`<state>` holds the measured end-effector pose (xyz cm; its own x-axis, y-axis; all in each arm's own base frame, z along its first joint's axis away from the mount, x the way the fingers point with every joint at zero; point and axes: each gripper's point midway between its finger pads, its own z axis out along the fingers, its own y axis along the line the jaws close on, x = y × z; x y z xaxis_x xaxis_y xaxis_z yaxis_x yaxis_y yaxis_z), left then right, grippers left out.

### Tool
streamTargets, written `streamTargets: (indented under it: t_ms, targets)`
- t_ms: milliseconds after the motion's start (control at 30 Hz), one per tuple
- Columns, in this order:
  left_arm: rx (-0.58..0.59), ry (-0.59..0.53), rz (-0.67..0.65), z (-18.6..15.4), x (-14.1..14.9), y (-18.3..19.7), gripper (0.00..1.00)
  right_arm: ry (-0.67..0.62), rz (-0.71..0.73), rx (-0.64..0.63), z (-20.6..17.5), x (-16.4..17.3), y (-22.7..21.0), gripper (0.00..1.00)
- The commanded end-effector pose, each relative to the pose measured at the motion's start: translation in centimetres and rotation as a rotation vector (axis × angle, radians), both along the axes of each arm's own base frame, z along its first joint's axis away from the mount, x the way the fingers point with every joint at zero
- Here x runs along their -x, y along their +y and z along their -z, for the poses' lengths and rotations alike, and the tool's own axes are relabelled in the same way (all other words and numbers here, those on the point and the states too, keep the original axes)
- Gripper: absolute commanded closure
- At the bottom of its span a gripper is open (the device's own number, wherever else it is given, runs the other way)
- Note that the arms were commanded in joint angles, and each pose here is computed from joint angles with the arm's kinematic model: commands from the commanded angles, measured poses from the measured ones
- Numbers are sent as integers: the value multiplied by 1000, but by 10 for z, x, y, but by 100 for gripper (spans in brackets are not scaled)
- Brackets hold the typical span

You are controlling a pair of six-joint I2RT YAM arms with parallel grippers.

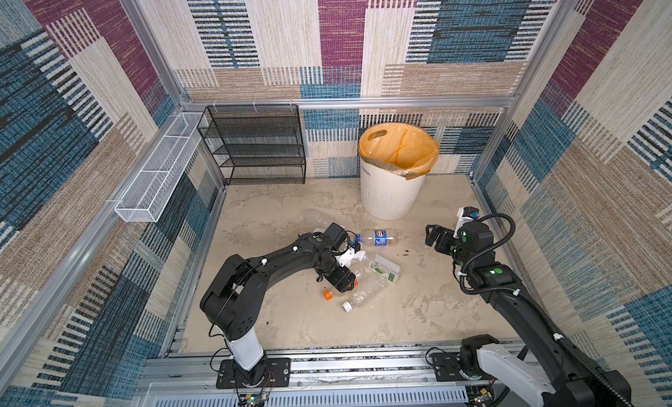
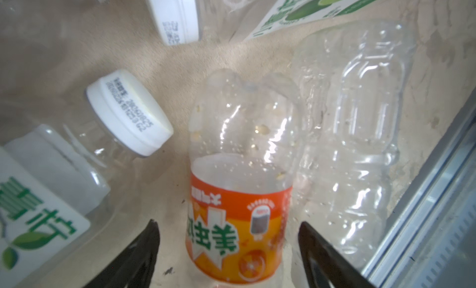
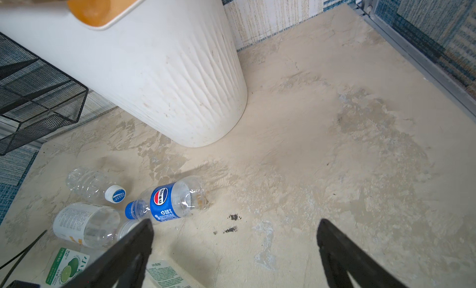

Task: Throw the plastic bottles in the bin
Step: Pick up the plastic bottle from the center of the table.

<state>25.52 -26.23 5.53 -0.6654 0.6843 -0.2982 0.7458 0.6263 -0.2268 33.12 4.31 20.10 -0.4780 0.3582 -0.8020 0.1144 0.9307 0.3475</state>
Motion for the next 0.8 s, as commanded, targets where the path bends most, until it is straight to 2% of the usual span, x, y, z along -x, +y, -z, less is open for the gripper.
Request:
streamTargets:
  t_ms: [0, 233, 400, 567, 667, 767]
  targets:
    - [-20, -12, -30, 1, -7, 1, 16, -30, -16, -9, -5, -4, 3, 1]
    - [-75, -22, -51, 12, -10, 9, 21, -47, -3, -5, -6, -4, 0, 1]
    - [-59, -25, -57, 6, -10, 7, 28, -68, 18, 5, -11, -2, -5, 0]
    - [48, -63, -61, -26, -6, -2, 38, -77, 33, 15, -14, -1, -9, 0]
    - [99, -118, -80, -54, -6, -1, 39, -84, 36, 12, -17, -1, -9, 0]
    - [176, -215, -94, -96, -8, 1, 38, -88, 33, 12, -20, -3, -9, 0]
